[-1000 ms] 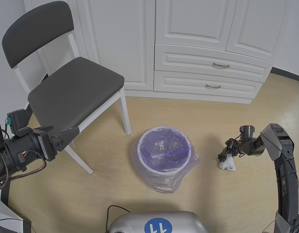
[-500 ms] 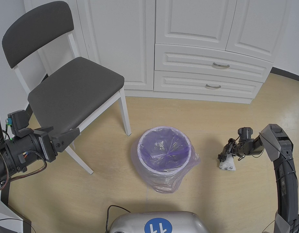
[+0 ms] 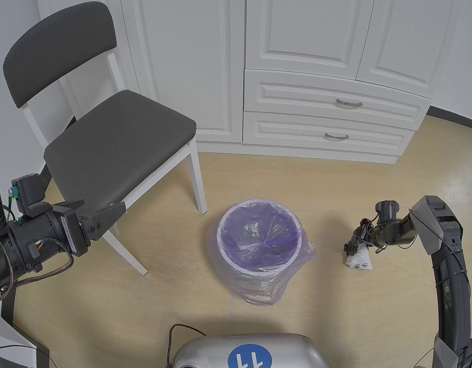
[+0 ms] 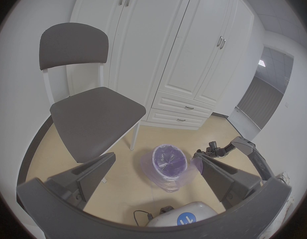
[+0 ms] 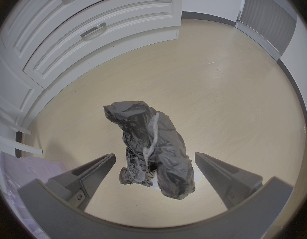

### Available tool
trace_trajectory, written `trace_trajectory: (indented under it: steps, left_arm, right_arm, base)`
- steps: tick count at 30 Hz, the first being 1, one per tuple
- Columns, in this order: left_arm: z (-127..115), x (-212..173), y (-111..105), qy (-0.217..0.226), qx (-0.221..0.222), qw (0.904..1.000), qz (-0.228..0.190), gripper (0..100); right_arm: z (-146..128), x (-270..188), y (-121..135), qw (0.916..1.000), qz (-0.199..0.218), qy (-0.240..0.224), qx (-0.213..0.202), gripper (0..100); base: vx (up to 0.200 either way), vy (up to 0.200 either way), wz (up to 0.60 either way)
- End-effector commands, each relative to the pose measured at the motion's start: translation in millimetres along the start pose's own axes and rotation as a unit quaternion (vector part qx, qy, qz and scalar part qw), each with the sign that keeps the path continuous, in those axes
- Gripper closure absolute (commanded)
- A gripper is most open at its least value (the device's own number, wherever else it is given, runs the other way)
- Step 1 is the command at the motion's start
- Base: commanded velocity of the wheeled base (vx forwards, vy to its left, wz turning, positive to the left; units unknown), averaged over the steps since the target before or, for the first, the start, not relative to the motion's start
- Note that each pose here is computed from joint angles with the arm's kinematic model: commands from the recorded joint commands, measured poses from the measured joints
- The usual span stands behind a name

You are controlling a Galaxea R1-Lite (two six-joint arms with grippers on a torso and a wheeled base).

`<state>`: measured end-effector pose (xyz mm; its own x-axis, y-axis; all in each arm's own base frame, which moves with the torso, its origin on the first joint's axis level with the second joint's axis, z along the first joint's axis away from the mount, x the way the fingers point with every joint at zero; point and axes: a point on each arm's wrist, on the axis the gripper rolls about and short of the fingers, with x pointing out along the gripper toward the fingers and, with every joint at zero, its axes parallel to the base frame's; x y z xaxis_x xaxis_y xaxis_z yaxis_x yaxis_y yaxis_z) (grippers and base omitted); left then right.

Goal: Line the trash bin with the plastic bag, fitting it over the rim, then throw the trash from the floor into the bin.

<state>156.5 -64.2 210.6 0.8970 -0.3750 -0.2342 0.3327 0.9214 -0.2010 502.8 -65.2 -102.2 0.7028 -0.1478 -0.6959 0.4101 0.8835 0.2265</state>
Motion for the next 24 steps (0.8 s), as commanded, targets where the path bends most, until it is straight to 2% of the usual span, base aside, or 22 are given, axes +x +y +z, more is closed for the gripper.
trace_trajectory:
  steps: [1,9,10,24]
  left_arm:
    - [0.3,-0.7,-0.3,-0.001,0.000,1.0000,-0.001,0]
    - [0.1,-1.1,-0.6,-0.002,0.000,1.0000,-0.002,0]
    - [0.6,-1.1,-0.7,-0.003,0.000,1.0000,-0.002,0]
    - [-3.2,-3.3,-1.4,-0.001,0.002,1.0000,-0.006,0]
  right_arm:
    - [0.0,0.0,0.3,1.0000,0.000,-0.001,0.000,0]
    - [-0.2,0.0,0.3,1.0000,0.000,0.000,0.001,0]
    - [-0.2,0.0,0.3,1.0000,0.000,0.000,0.001,100]
    - [0.1,-6.5,1.6,1.0000,-0.001,0.003,-0.005,100]
  base:
    - [0.000,0.000,0.00]
    - [0.000,0.000,0.00]
    - [0.000,0.000,0.00]
    - [0.000,0.000,0.00]
